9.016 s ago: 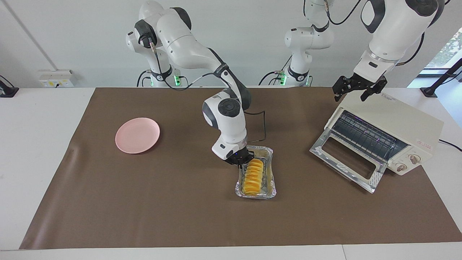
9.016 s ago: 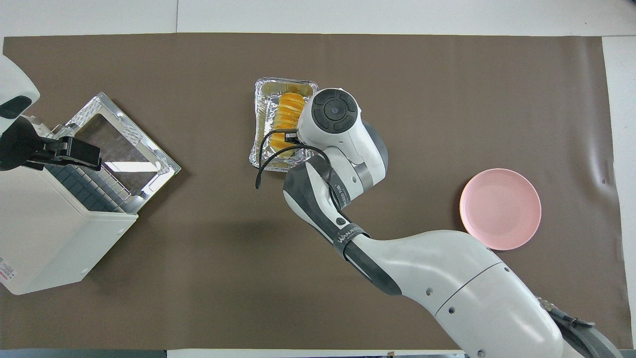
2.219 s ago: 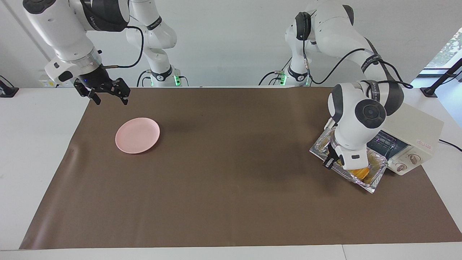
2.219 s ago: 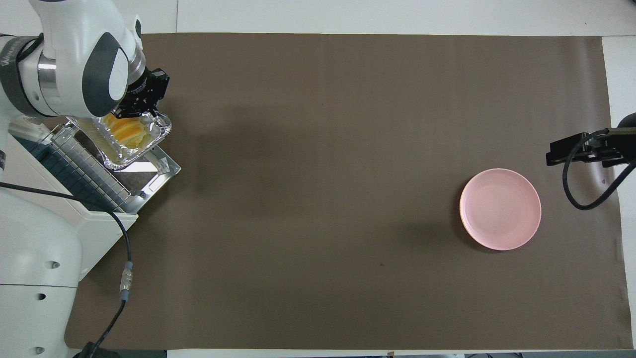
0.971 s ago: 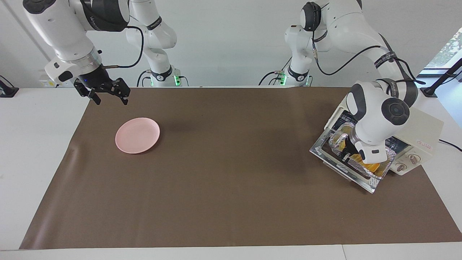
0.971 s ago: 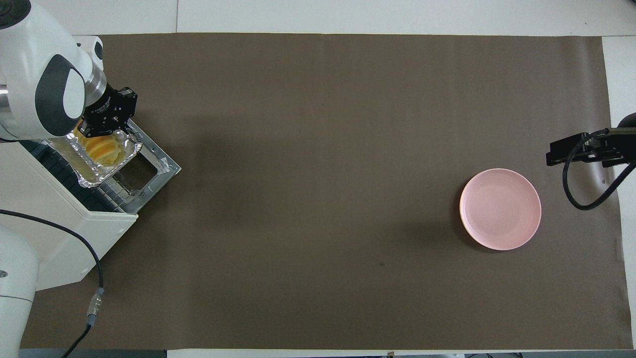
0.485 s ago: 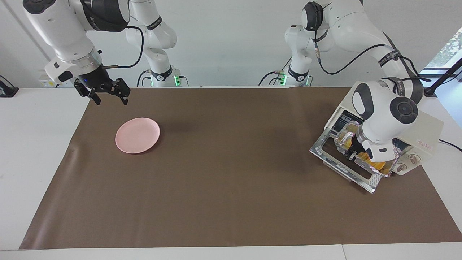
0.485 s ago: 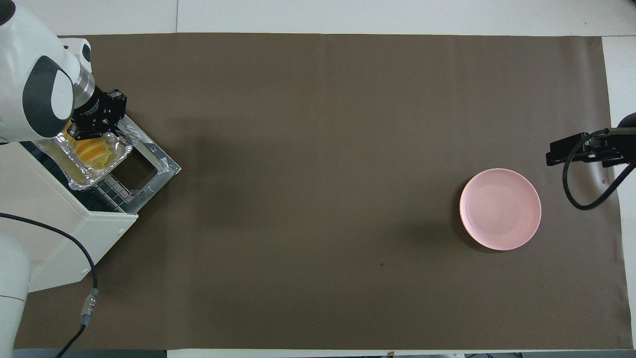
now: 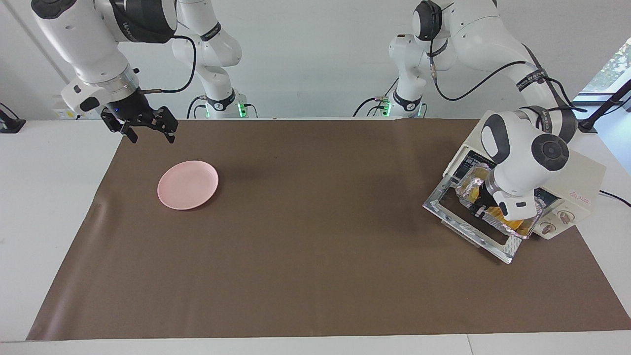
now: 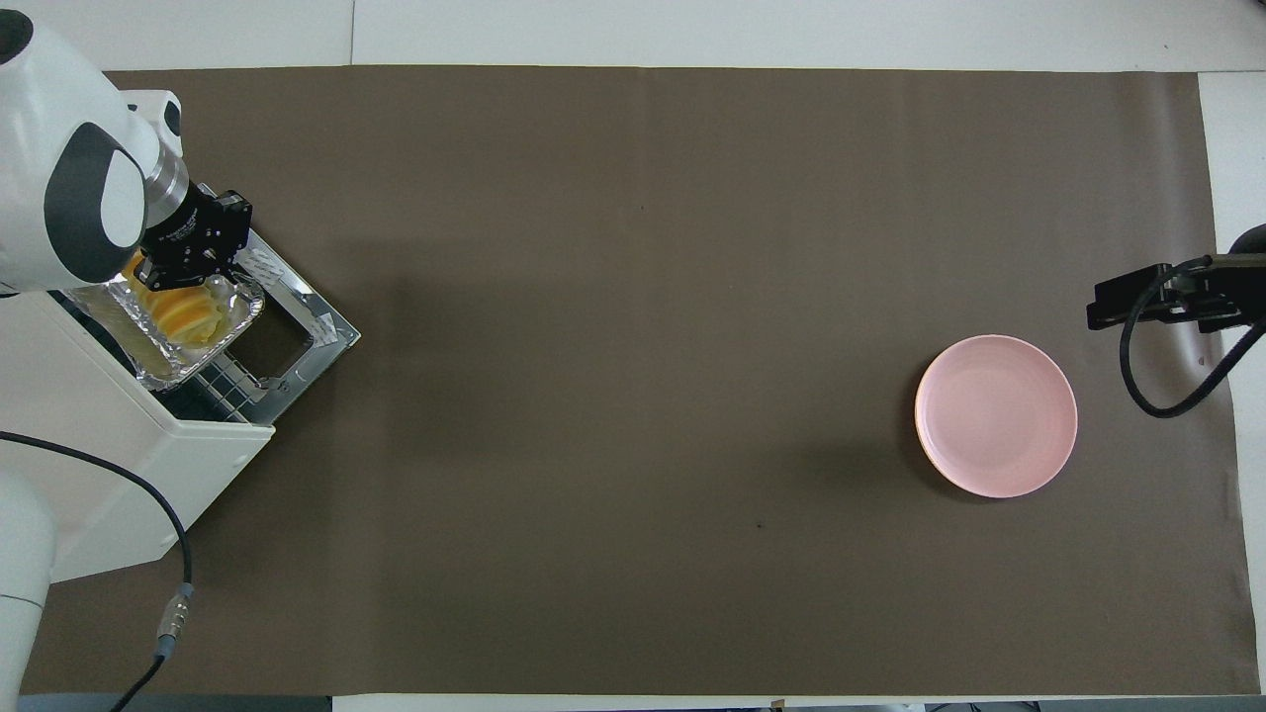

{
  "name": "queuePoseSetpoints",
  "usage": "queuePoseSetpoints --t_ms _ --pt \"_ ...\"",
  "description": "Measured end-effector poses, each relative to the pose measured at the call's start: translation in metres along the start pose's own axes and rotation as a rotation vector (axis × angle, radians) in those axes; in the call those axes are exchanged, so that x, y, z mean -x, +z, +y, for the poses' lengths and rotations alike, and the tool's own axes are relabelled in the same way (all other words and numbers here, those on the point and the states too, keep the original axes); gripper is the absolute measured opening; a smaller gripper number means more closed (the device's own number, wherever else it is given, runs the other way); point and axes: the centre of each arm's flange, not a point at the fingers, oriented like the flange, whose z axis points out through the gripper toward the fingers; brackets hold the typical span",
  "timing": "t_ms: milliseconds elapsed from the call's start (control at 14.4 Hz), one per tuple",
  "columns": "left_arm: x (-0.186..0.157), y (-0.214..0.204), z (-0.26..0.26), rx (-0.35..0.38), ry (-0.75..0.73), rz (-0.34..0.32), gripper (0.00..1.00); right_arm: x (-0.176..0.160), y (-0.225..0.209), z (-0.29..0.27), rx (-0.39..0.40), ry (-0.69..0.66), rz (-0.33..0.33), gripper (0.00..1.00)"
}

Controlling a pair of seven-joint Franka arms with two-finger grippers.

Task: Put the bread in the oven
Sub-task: 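Push the foil tray into the toaster oven with the left gripper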

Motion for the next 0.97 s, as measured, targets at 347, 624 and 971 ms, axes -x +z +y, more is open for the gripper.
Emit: queuePoseSetpoints --t_ms 347,624,971 --pt "-0.001 -0.004 -0.014 -0.014 0.0 0.018 0.02 0.0 0.0 0.0 0.0 0.0 0.0 1.0" --pt "-0.006 0.006 -0.023 -0.034 -0.002 0.04 0.02 0.0 0.0 0.0 0.0 0.0 0.0 1.0" --pt "-0.006 0.011 -0.026 -0.034 -0.035 0.038 0.02 0.0 0.0 0.0 0.0 0.0 0.0 1.0"
